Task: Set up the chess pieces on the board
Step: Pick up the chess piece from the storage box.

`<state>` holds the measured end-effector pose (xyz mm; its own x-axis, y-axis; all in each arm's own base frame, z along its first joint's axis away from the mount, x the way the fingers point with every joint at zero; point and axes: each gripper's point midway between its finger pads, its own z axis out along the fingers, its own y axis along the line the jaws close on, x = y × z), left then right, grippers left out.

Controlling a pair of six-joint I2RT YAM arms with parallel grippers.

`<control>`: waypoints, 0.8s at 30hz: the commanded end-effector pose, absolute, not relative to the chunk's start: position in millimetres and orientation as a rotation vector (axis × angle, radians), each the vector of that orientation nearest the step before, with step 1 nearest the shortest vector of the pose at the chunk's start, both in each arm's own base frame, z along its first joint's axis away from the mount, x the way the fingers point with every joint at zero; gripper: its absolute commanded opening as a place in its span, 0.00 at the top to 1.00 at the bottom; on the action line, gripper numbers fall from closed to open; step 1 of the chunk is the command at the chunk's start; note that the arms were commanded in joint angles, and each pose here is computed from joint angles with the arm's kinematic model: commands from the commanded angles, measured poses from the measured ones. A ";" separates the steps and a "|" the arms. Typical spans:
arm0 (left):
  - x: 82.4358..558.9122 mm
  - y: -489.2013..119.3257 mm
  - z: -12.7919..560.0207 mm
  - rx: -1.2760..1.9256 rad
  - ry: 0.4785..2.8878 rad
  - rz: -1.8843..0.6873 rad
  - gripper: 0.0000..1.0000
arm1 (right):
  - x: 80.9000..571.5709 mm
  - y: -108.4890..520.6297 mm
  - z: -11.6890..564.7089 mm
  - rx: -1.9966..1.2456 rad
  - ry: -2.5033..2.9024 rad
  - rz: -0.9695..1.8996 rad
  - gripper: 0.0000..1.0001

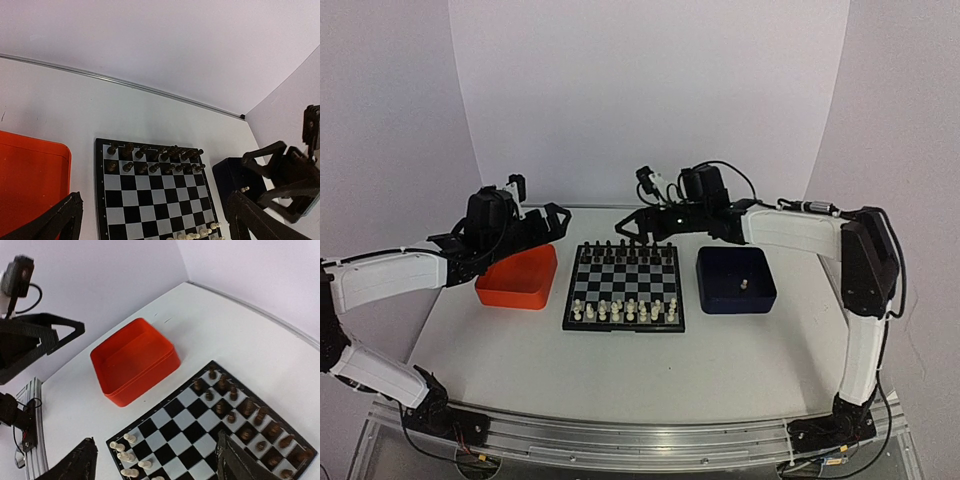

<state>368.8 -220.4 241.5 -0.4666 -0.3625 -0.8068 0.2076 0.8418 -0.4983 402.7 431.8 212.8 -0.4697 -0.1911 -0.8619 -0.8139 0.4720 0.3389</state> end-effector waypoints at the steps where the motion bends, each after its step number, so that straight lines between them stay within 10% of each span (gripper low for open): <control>1: 380.0 -231.6 278.9 -0.071 1.846 -0.704 0.00 | 438.7 340.3 229.8 -0.371 2.117 1.029 0.17; 12: 394.6 -239.3 272.2 -0.060 1.868 -0.670 0.00 | 366.2 163.5 122.3 0.096 2.736 0.261 0.18; 24: 402.4 -248.7 255.3 -0.048 1.925 -0.670 0.00 | 397.8 137.4 55.3 0.072 2.880 -0.013 0.45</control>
<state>399.5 -245.3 235.2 -0.4775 -0.3133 -0.8209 0.2346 0.8549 -0.4627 386.8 155.4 71.7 -0.9541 0.0446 -0.2961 0.0279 0.9978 0.0605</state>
